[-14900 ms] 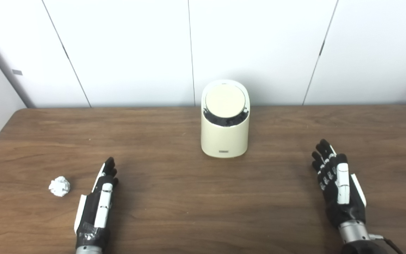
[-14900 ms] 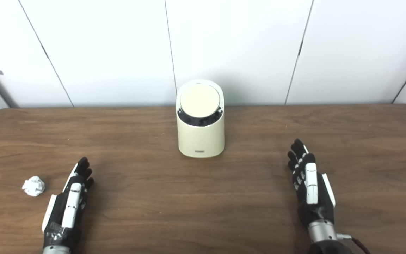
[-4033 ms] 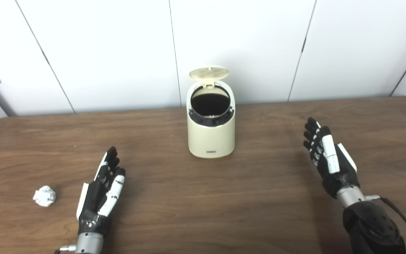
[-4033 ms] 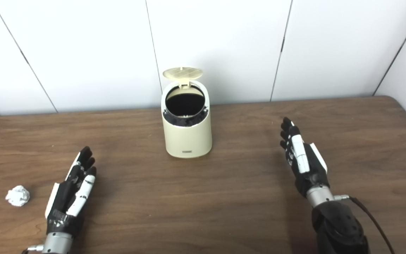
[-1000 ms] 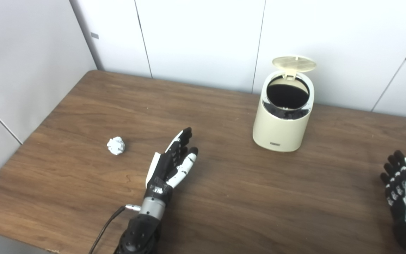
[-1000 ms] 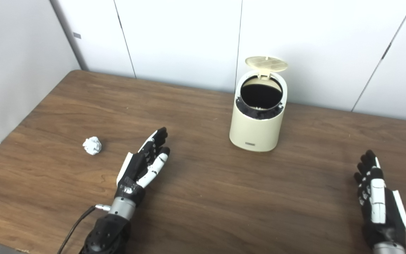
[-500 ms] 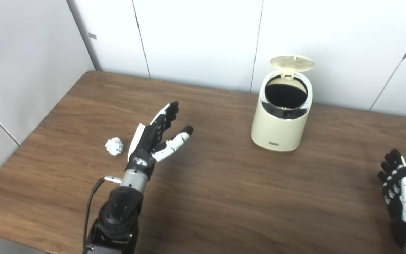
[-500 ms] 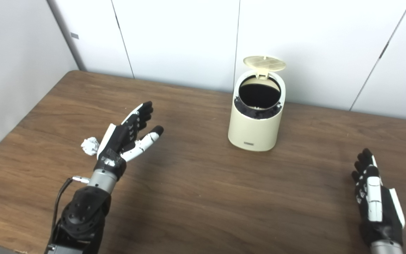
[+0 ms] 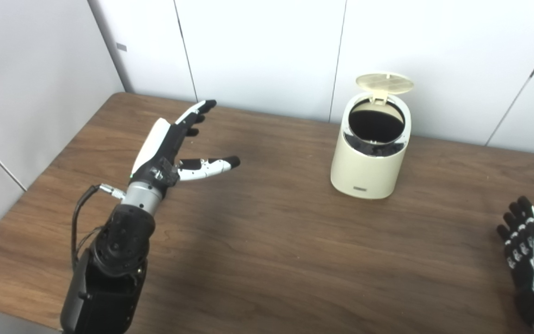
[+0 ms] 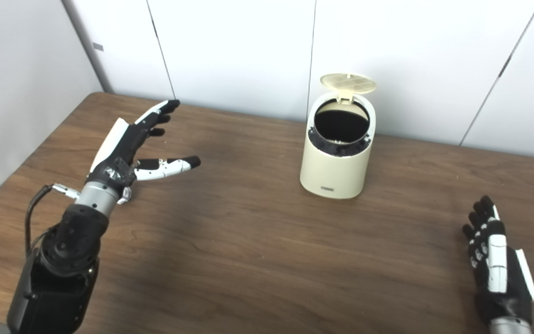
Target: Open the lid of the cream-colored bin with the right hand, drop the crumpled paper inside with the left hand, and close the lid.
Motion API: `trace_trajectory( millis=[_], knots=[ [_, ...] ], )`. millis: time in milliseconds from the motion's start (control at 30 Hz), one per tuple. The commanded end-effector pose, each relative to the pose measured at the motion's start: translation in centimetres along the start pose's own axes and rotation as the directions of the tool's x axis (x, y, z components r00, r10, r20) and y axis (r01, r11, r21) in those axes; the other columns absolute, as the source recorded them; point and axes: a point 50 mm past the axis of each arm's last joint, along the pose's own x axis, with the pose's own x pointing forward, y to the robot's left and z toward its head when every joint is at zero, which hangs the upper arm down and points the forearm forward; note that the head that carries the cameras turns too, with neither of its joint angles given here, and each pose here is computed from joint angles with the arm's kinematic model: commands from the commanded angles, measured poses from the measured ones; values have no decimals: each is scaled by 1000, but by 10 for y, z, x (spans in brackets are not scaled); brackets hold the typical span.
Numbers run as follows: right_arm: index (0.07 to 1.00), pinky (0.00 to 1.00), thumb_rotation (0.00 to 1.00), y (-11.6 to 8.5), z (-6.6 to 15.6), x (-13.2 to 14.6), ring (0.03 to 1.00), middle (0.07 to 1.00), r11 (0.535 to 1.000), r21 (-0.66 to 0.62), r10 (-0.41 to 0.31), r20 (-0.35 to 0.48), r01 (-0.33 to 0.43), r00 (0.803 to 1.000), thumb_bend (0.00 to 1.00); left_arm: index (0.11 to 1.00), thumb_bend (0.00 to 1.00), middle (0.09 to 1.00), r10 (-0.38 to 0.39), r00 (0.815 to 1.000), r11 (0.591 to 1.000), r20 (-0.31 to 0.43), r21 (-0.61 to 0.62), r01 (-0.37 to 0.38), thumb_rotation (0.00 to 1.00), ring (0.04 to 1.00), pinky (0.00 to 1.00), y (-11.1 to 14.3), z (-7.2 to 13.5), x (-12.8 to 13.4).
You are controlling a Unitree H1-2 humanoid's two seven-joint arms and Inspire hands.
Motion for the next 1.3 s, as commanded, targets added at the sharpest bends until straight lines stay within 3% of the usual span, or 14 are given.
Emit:
trace_trajectory(
  millis=[0, 200, 367, 667, 900, 1267],
  knots=[
    [1000, 1000, 1000, -6, 6, 5, 1000, 1000, 1000, -16, 10, 23, -10, 1000, 626, 920, 892, 956, 10, 1000, 996, 17, 87, -12, 298, 945, 870, 18, 6, 7],
    [1000, 1000, 1000, -9, 3, 7, 1000, 1000, 1000, -12, 11, 34, -11, 999, 643, 925, 958, 959, -118, 991, 937, -59, 325, 131, 314, 948, 834, 34, -5, 11],
    [989, 1000, 1000, -9, 3, 8, 1000, 1000, 1000, -1, 7, 35, -7, 999, 627, 908, 998, 941, -159, 980, 882, -117, 430, 194, 304, 941, 801, 43, -11, 11],
    [988, 1000, 1000, -9, 4, 8, 1000, 1000, 1000, 4, 12, 32, -12, 999, 622, 880, 959, 911, -135, 973, 857, -185, 472, 208, 200, 908, 770, 54, -26, 9],
    [984, 1000, 1000, -9, 3, 8, 1000, 1000, 1000, 8, 15, 26, -16, 1000, 588, 885, 902, 912, -119, 964, 837, -238, 498, 226, 189, 905, 761, 57, -38, 8],
    [977, 1000, 1000, -11, 0, 9, 994, 997, 1000, -3, 22, 28, -22, 999, 636, 878, 882, 928, -89, 948, 833, -305, 499, 239, 139, 912, 766, 59, -53, 9]
  ],
)
